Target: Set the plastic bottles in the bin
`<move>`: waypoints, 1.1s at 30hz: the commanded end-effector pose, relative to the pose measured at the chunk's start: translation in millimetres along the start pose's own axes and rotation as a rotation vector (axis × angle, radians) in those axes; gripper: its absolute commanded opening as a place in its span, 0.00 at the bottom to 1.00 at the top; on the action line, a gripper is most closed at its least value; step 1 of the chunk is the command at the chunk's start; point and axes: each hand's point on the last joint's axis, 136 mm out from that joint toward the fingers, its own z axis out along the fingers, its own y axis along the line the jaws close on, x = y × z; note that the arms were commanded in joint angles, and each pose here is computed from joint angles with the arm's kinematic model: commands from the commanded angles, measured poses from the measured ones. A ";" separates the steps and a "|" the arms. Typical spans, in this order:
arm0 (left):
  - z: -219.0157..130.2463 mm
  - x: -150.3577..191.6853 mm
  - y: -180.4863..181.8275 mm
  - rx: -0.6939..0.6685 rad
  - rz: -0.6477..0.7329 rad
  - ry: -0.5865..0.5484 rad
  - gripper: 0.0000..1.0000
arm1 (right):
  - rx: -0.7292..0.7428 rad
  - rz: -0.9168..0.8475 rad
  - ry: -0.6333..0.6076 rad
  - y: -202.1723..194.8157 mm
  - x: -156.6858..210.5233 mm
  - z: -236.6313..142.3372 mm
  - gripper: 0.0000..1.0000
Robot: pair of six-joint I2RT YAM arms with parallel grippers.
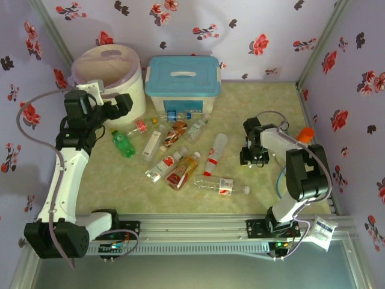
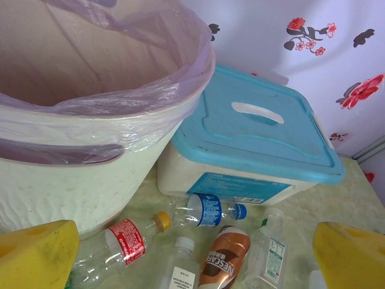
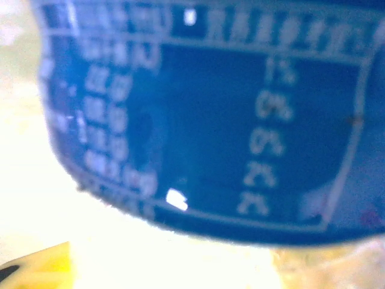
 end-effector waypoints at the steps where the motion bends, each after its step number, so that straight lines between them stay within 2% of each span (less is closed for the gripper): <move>1: -5.7 -3.9 -8.8 0.032 -0.001 -0.025 1.00 | 0.036 0.001 -0.082 -4.8 -9.0 -26.4 0.59; 4: -7.9 -2.8 -12.3 0.048 -0.023 -0.024 1.00 | 0.014 -0.024 -0.124 0.7 -13.1 -44.6 0.59; 8: -15.5 -4.1 -30.2 0.113 -0.042 -0.030 1.00 | -0.226 -0.151 -0.358 47.6 -30.7 -101.1 0.60; 11: -14.3 0.2 -68.1 0.310 -0.095 0.012 1.00 | -0.503 -0.273 -0.550 92.2 -35.8 -146.1 0.60; 14: -13.7 11.7 -112.4 0.489 -0.098 0.082 1.00 | -0.764 -0.411 -0.653 131.5 -24.6 -186.9 0.60; 19: -17.0 39.6 -179.7 0.736 -0.062 0.163 1.00 | -1.021 -0.588 -0.807 175.4 -6.2 -238.8 0.59; 21: -14.9 51.8 -199.9 0.837 -0.066 0.190 1.00 | -1.100 -0.620 -0.823 190.4 -2.3 -248.7 0.58; 23: -9.8 60.1 -211.2 0.880 -0.083 0.201 1.00 | -1.130 -0.655 -0.807 202.1 1.1 -251.2 0.58; 28: 10.3 89.8 -233.9 0.905 -0.086 0.267 1.00 | -1.187 -0.696 -0.792 222.0 1.7 -255.7 0.57; 33: 18.0 102.4 -253.3 0.951 -0.084 0.278 1.00 | -1.167 -0.684 -0.736 233.3 -5.0 -246.8 0.58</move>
